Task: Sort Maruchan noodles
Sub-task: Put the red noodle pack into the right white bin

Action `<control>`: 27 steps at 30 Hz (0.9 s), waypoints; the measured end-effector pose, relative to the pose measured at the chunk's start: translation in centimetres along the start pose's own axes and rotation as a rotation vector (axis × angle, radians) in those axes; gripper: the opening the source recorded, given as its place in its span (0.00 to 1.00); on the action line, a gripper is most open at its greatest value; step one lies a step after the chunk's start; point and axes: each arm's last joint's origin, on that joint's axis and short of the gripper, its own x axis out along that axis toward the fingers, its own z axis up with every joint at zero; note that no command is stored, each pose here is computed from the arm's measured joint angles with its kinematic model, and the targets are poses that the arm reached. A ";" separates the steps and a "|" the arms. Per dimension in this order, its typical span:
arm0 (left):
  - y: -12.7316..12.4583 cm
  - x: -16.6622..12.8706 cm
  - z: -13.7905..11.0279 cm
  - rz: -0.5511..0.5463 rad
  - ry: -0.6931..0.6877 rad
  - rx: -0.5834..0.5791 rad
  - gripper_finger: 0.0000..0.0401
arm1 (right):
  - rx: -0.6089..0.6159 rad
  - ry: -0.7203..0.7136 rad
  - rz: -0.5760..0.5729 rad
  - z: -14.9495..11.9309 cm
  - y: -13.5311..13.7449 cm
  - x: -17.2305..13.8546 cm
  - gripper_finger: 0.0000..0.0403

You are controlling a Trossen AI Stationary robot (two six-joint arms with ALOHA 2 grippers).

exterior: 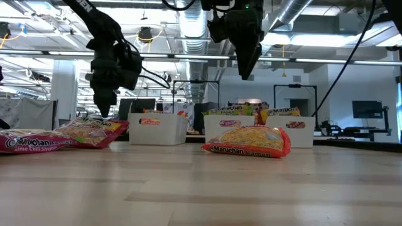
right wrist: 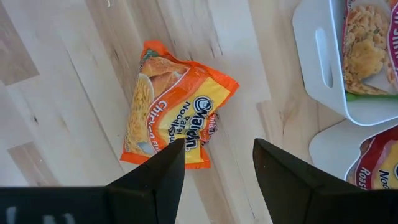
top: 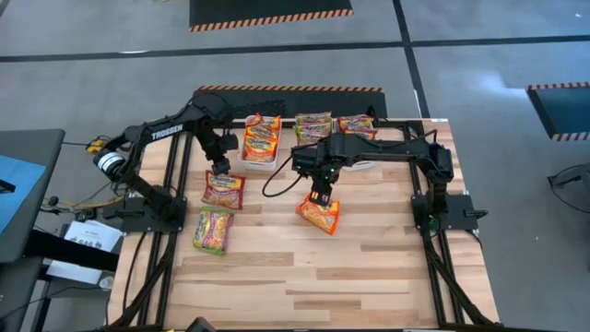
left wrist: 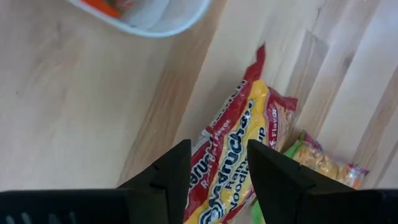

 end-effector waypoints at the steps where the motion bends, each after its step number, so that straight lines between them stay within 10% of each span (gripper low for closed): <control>1: -0.1 0.2 0.1 -0.003 0.006 0.021 0.35 | 0.000 0.000 0.000 0.0 0.0 0.0 0.53; 27: -0.7 3.7 -0.3 0.076 0.171 0.185 0.35 | -0.004 -0.015 0.004 0.1 0.0 0.0 0.53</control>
